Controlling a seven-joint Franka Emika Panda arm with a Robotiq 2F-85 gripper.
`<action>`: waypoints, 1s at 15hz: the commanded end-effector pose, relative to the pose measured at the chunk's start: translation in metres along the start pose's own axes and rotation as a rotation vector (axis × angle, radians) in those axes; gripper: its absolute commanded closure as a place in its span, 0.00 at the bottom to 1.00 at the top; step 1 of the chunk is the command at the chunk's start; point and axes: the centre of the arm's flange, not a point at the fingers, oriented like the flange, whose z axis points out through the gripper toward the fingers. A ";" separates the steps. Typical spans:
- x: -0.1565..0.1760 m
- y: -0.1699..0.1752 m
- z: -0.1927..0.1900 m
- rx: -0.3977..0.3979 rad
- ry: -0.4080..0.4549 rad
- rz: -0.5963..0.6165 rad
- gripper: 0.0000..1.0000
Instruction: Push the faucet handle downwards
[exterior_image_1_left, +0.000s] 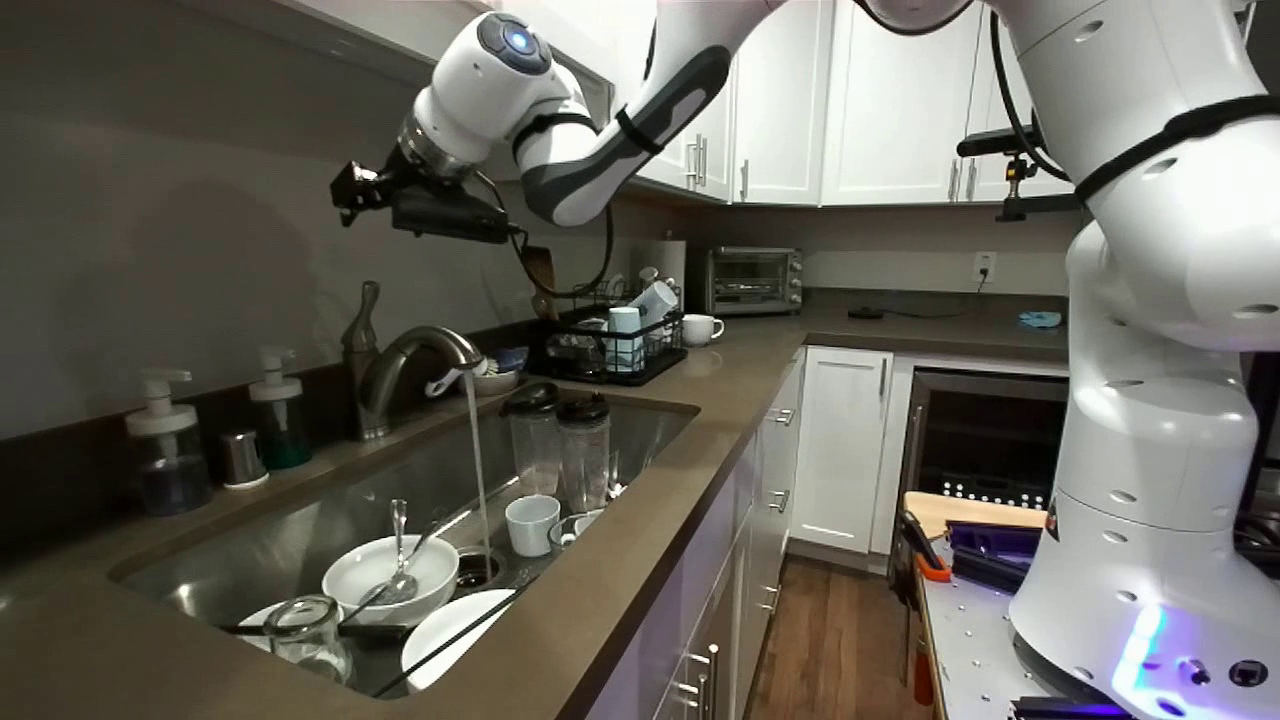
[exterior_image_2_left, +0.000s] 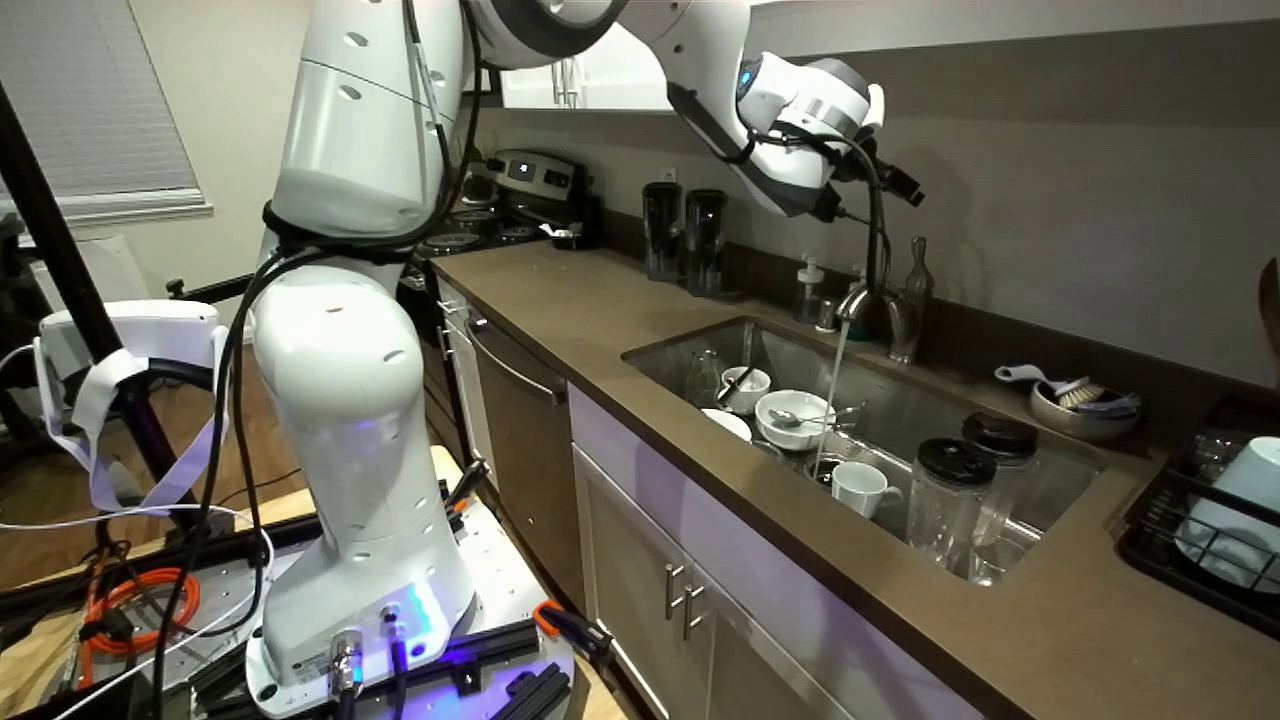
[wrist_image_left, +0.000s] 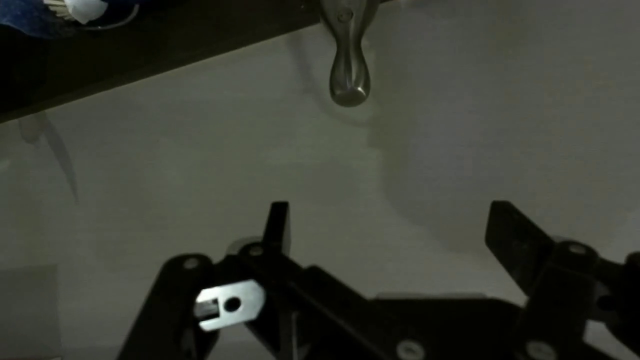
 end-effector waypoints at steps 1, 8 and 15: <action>-0.010 -0.006 0.025 0.013 -0.007 0.028 0.00; -0.005 -0.004 0.051 0.006 0.026 0.039 0.40; -0.001 -0.005 0.063 0.007 0.047 0.032 0.85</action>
